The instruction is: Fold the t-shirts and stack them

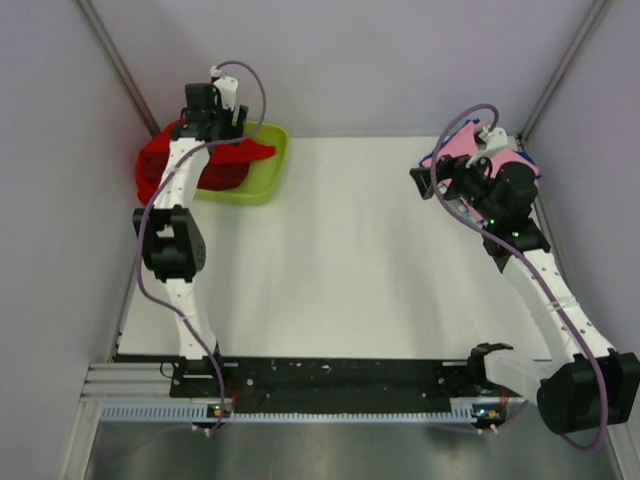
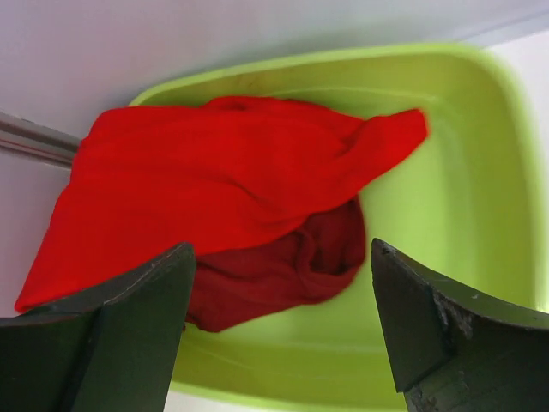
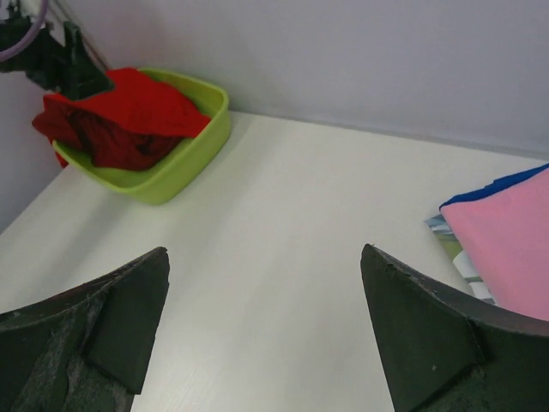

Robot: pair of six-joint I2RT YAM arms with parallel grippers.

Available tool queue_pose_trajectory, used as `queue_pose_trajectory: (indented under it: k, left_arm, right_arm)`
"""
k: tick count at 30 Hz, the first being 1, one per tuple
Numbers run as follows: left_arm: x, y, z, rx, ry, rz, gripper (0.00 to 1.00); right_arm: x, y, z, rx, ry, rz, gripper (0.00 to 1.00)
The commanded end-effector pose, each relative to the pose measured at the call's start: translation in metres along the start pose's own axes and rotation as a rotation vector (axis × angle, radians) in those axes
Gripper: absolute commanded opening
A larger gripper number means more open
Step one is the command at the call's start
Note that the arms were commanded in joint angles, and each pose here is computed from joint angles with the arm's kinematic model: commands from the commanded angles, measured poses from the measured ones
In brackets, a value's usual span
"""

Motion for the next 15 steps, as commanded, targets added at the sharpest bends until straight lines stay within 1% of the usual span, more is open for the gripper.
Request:
queue_pose_trajectory:
  k: [1, 4, 5, 8, 9, 11, 15]
  left_arm:
    - [-0.015, 0.018, -0.029, 0.056, 0.172, -0.251, 0.88]
    - [-0.025, 0.007, -0.055, 0.032, 0.170, -0.451, 0.89]
    - [-0.027, 0.000, -0.062, 0.014, 0.166, -0.491, 0.89]
    - [-0.030, -0.020, -0.082, -0.013, 0.121, -0.551, 0.89]
    - [-0.031, -0.023, -0.091, 0.018, 0.107, -0.569, 0.89]
    - [-0.034, -0.029, -0.108, 0.096, 0.098, -0.611, 0.87]
    - [-0.060, -0.042, -0.134, 0.047, 0.164, -0.701, 0.86]
  right_arm:
    - [0.003, 0.011, -0.006, 0.079, 0.054, 0.076, 0.91]
    - [-0.006, 0.009, -0.010, 0.076, 0.090, 0.075, 0.91]
    - [-0.009, 0.009, -0.012, 0.076, 0.101, 0.078, 0.91]
    - [-0.016, 0.007, -0.016, 0.076, 0.131, 0.082, 0.91]
    - [-0.020, 0.007, -0.016, 0.078, 0.160, 0.080, 0.91]
    - [-0.020, 0.007, -0.015, 0.082, 0.166, 0.091, 0.91]
    - [-0.020, 0.004, -0.014, 0.058, 0.172, 0.129, 0.91]
Point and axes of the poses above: each gripper's point midway between its finger pads, its own z axis back along the fingers, its own y axis along the line the jaws close on, x = y × z, the point moved 8 cm from there along z, back along the fingers, and after that the axes turned 4 degrees about z, right-handed, at the moved point
